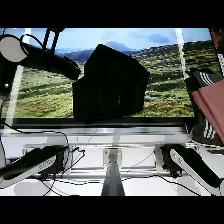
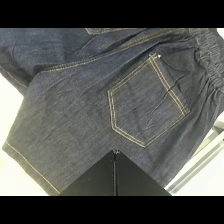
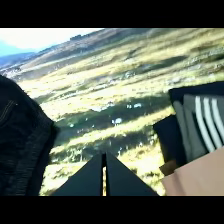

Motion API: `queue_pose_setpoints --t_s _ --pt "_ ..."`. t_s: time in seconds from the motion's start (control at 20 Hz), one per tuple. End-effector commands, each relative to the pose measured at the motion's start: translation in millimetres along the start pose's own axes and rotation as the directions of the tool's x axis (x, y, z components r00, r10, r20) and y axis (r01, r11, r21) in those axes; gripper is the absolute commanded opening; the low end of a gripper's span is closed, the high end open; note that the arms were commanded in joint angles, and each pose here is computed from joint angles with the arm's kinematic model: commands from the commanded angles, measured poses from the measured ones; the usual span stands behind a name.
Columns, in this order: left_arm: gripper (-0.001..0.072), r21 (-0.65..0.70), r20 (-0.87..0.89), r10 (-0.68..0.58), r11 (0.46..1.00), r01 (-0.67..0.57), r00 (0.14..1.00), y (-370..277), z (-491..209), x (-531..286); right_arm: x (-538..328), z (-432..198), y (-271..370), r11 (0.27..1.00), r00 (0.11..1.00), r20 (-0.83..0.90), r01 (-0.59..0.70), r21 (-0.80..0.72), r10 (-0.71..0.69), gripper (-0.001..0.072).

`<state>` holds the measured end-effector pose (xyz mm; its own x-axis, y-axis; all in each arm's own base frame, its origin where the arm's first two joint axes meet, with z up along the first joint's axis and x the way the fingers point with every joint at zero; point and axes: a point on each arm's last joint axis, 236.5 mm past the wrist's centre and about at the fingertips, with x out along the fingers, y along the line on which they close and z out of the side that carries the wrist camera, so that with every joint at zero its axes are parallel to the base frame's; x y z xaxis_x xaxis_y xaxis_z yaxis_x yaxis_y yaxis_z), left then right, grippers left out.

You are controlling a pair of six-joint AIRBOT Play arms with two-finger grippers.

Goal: Fold the clothes and pants, and hang the long-sleeved shirts on hangers.

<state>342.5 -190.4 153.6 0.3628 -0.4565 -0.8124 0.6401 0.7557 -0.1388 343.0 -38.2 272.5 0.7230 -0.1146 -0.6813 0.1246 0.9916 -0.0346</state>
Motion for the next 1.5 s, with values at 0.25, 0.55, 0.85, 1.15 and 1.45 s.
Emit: queue_pose_setpoints --t_s 0.25,0.55,0.85,1.15,1.45 --pt "0.0017 -0.081 -0.042 -0.006 0.997 0.003 0.999 0 -10 1 101 -162 49 0.960 0.796 -0.583 -0.265 -0.092 0.164 0.0030" --pt "0.0016 -0.139 -0.055 0.309 0.939 -0.313 0.950 95 -37 -58 123 -297 142 0.795 0.468 -0.702 -0.558 0.236 0.537 0.0305" --pt "0.0017 -0.395 -0.125 0.345 0.843 -0.366 0.930 162 -99 -72 160 -315 167 0.770 0.495 -0.590 -0.382 0.511 0.638 0.0498" --pt "0.0019 -0.606 -0.258 0.076 0.764 -0.222 0.963 146 -213 -3 176 -334 187 0.701 0.397 -0.584 -0.295 0.649 0.708 0.0633" --pt "0.0669 -0.684 -0.358 -0.093 0.703 -0.193 0.929 107 -282 39 189 -339 187 0.706 0.418 -0.581 -0.269 0.655 0.698 0.0555"
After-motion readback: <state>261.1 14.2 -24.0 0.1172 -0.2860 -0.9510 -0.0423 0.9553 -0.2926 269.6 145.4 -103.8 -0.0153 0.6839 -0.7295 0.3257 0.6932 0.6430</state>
